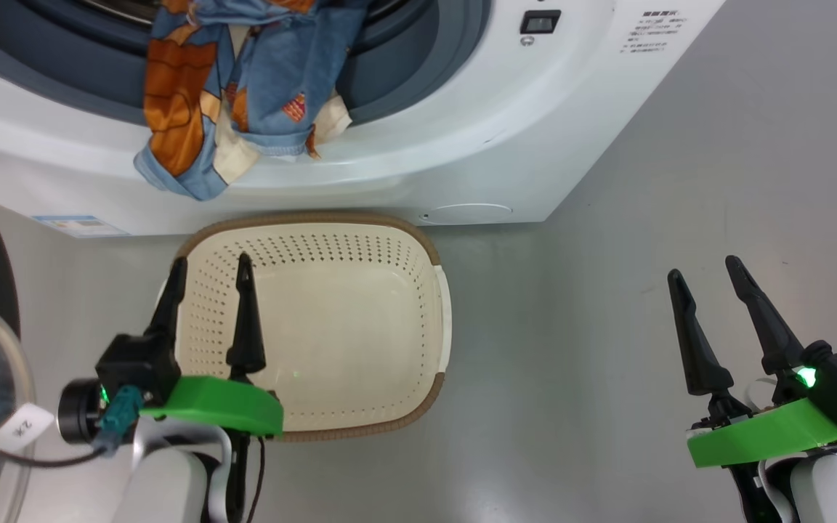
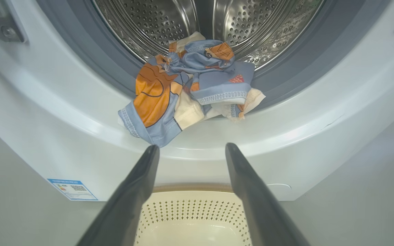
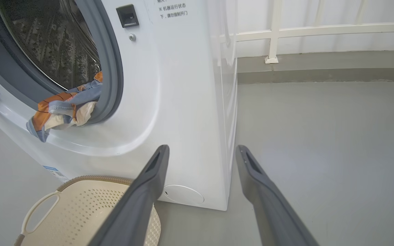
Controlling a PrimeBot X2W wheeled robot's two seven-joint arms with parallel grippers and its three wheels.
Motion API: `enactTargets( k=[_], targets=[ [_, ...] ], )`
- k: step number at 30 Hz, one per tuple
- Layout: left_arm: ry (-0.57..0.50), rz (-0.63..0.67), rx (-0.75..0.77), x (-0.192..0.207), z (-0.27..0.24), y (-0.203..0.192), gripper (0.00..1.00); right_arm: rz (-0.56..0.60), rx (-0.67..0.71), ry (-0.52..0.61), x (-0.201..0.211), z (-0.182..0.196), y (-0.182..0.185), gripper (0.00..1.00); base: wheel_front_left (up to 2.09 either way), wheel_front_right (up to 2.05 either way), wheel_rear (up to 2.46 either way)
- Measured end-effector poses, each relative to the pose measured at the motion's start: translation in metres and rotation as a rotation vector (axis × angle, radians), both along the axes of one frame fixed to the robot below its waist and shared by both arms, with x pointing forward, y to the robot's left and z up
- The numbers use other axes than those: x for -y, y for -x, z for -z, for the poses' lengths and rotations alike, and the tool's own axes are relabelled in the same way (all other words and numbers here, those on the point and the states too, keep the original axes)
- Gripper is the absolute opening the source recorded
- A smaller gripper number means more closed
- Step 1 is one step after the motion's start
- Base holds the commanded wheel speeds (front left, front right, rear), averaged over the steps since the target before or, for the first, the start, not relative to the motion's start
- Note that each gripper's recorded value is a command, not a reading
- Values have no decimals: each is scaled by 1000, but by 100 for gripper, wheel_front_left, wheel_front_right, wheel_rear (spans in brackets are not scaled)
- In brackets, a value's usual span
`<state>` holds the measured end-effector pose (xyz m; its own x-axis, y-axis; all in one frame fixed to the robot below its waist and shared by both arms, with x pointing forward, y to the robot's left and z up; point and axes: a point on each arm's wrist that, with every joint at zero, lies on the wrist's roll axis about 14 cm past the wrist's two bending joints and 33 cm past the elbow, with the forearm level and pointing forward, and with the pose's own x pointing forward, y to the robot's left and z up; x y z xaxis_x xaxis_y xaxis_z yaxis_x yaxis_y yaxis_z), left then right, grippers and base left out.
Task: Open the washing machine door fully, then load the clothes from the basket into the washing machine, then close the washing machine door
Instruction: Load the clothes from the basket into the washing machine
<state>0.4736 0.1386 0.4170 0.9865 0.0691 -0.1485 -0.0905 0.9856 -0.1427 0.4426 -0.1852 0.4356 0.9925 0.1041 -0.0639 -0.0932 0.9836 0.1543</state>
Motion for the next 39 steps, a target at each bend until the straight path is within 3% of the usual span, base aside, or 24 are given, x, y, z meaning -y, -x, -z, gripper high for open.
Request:
enactTargets(
  k=[13,39],
  targets=[
    [5,-65,11,-15,-17,24,100,-27,-3,-2,-8,-1,6,100,0,0,0],
    [22,-74,-10,-17,-15,28,100,-37,-33,-3,-11,8,9,100,0,0,0]
  ],
)
